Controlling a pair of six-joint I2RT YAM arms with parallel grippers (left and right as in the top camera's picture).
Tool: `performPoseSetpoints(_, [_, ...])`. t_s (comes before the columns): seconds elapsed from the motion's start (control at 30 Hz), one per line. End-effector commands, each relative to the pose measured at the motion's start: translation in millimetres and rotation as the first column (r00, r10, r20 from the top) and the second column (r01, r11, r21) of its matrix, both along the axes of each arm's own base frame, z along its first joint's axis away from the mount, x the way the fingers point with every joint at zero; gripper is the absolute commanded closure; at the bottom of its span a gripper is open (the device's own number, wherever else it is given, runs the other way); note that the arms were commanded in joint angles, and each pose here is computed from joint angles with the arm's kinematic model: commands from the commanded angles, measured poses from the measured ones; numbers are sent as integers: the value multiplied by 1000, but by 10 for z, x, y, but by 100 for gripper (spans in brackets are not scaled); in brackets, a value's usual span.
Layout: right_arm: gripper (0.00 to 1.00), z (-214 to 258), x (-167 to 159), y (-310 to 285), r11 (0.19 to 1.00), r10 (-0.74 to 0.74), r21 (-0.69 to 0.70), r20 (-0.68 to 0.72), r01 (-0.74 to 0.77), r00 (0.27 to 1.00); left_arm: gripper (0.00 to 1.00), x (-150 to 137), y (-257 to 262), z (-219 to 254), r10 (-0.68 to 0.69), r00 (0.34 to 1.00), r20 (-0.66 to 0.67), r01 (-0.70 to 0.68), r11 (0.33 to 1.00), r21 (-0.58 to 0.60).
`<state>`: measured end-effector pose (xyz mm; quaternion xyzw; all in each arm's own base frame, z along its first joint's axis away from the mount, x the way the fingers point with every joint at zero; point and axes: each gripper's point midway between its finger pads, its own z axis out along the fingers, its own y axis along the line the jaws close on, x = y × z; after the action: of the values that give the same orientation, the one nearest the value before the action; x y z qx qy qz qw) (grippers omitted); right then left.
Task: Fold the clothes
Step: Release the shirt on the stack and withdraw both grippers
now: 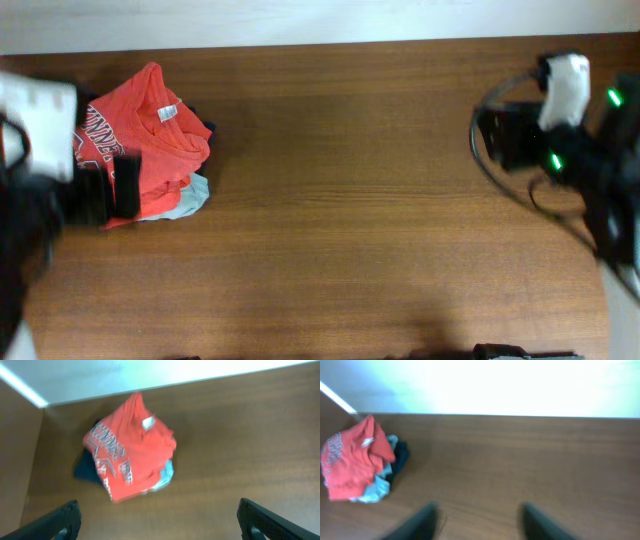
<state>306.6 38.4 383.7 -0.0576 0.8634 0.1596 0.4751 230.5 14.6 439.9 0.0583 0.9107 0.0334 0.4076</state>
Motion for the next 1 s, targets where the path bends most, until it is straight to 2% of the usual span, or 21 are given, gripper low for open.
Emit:
performPoseSetpoints(0.0, [1,-15,-195,-219,988,-104,-117,1,103,995,1,-309,130,-309,128,990,-60,-128,992,12])
performPoseSetpoints(0.1, [1,3,-300,-319,976,-159,-152,9,158,987,1,-622,159,-510,153,987,-57,-151,988,39])
performPoseSetpoints(0.23, [1,-4,-332,-321,975,-161,-155,5,160,987,1,-816,161,-630,163,987,-13,-162,986,46])
performPoseSetpoints(0.4, [2,-60,-285,-325,975,-161,-156,-18,156,987,1,-1171,123,-826,162,985,-64,-160,986,48])
performPoseSetpoints(0.97, [2,-686,230,-380,979,-158,-164,-236,121,959,1,-1254,114,-795,163,986,-30,-161,986,46])
